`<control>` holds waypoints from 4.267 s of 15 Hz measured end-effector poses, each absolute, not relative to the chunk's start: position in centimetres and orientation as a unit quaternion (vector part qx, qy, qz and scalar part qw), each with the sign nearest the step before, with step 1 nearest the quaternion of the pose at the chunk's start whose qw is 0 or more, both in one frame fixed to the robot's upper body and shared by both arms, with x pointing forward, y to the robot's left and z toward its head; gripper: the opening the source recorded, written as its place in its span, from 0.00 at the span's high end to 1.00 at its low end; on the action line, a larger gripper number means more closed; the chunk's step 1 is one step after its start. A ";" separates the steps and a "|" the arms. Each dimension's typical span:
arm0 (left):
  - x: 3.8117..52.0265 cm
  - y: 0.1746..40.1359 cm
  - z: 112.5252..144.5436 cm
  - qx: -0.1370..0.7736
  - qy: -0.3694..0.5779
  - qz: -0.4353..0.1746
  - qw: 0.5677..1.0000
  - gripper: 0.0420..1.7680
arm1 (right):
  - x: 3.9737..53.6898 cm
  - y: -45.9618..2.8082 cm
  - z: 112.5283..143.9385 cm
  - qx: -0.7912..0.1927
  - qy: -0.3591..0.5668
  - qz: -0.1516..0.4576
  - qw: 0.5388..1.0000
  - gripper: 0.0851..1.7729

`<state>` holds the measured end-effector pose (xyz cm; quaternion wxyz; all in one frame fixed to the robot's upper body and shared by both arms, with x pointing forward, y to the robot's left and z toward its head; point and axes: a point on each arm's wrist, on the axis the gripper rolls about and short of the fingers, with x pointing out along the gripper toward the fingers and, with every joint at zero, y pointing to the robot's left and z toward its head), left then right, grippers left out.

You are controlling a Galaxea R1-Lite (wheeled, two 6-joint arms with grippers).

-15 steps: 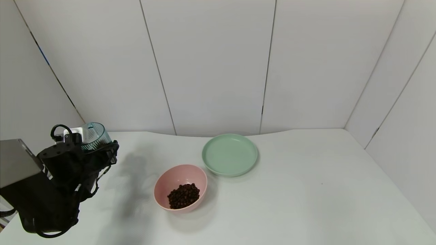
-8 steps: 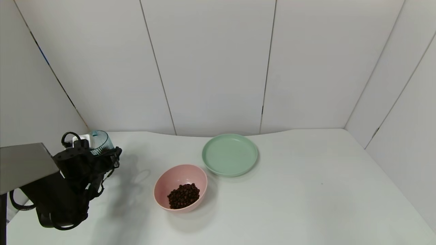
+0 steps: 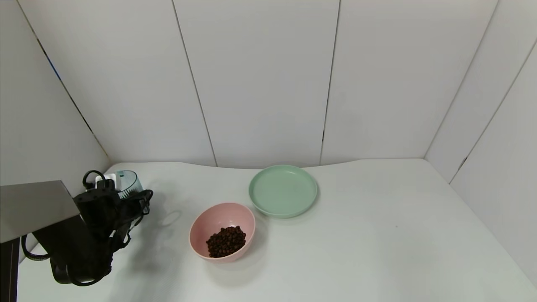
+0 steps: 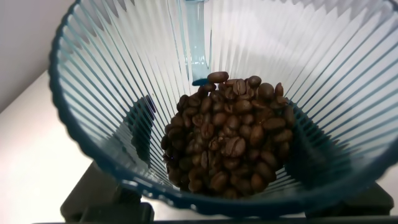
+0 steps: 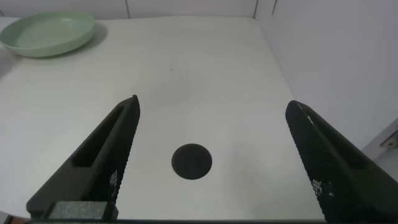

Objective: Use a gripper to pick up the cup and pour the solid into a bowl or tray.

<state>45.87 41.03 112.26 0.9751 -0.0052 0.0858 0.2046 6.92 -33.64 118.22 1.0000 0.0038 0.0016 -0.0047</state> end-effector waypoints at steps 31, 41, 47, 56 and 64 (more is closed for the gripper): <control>34.1 38.3 121.4 0.001 0.153 0.188 0.970 0.04 | 6.9 -33.6 118.2 0.004 0.002 -0.005 1.000 0.04; 23.9 34.3 125.8 0.042 0.104 0.095 0.989 0.03 | 6.9 -33.6 118.2 0.004 0.002 -0.005 1.000 0.04; 18.6 33.8 126.1 0.043 0.086 0.029 0.995 0.03 | 6.9 -33.6 118.2 0.004 0.002 -0.004 1.000 0.04; 11.4 33.4 124.9 0.074 0.032 0.000 0.997 0.03 | 6.9 -33.6 118.2 0.004 0.002 -0.004 1.000 0.04; 8.2 33.2 122.8 0.080 -0.023 -0.021 0.996 0.03 | 6.9 -33.6 118.2 0.004 0.002 -0.005 1.000 0.04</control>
